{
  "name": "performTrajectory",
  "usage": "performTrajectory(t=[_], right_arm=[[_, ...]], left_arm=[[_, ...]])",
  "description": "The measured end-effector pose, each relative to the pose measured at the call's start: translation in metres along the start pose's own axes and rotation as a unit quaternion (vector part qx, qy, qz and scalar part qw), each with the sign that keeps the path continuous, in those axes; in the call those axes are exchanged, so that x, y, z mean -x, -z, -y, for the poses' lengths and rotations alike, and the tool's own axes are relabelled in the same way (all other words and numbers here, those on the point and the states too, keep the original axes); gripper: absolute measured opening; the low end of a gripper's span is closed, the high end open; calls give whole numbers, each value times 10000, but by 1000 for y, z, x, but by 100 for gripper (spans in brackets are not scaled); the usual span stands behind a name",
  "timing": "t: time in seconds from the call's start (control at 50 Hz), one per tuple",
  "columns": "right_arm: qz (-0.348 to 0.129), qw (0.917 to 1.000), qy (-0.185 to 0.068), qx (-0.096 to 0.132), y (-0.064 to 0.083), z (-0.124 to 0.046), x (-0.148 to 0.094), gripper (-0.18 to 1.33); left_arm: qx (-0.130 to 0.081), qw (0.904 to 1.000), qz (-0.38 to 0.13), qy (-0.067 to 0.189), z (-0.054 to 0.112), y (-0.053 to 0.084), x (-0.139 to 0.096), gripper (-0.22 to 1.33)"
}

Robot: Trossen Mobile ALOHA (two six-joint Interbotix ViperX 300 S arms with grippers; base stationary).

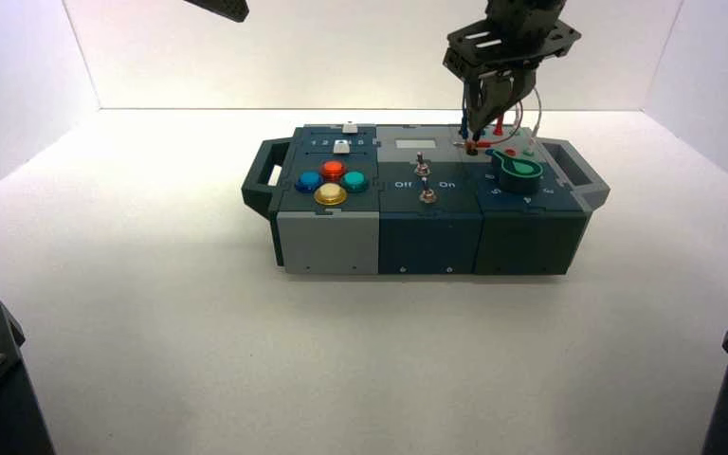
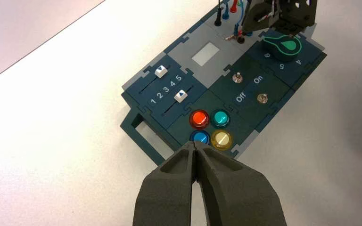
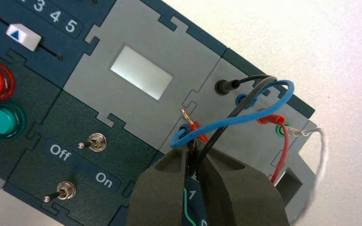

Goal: Insert the black wire.

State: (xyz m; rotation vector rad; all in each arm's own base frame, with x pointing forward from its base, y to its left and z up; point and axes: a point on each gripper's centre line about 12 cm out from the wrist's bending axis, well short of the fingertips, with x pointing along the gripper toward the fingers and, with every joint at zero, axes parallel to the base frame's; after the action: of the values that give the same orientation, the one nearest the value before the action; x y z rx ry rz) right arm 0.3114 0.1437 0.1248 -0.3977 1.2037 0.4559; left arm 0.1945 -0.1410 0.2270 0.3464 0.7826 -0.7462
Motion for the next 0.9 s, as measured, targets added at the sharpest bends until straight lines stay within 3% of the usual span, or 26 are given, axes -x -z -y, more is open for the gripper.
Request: performTrajectory(t=[0.9], right_arm=[[-84, 10000, -9, 15, 0, -1, -17, 1]], left_arm=[[-1, 10000, 7, -1, 0, 0, 0, -16]])
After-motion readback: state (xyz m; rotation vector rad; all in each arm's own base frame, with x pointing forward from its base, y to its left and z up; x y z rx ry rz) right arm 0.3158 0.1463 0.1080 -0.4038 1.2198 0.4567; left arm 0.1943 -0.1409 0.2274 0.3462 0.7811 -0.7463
